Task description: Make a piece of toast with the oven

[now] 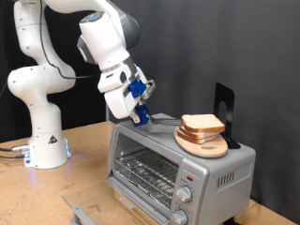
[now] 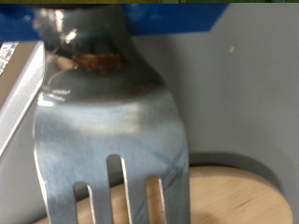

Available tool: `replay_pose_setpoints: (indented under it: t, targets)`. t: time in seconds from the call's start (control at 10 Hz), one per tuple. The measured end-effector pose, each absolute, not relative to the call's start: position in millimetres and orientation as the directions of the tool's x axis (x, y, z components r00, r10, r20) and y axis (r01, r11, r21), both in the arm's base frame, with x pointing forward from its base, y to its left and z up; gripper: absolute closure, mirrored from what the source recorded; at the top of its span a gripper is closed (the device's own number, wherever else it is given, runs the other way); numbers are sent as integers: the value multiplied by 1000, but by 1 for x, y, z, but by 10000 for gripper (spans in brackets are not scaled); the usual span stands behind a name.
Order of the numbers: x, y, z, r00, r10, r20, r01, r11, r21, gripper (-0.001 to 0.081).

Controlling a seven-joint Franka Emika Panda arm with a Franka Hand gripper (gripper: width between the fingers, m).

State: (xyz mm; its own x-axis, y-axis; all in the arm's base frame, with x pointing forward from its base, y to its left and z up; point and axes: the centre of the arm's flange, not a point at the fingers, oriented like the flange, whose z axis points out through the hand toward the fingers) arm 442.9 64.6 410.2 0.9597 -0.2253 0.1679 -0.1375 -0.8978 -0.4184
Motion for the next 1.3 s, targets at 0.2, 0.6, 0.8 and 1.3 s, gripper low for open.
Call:
replay_pose_setpoints:
  t: [0.2,0.6,0.8,1.3]
  targets:
    - [449,69,410,954,-232,189,-137,-900,-413,440]
    - [462,87,409,944,-227,239,-117,-910,-398,440]
    - [464,96,408,941,-219,258,-105,-914,-392,440]
    - [473,111,410,930,-255,263,-138,-909,-394,440]
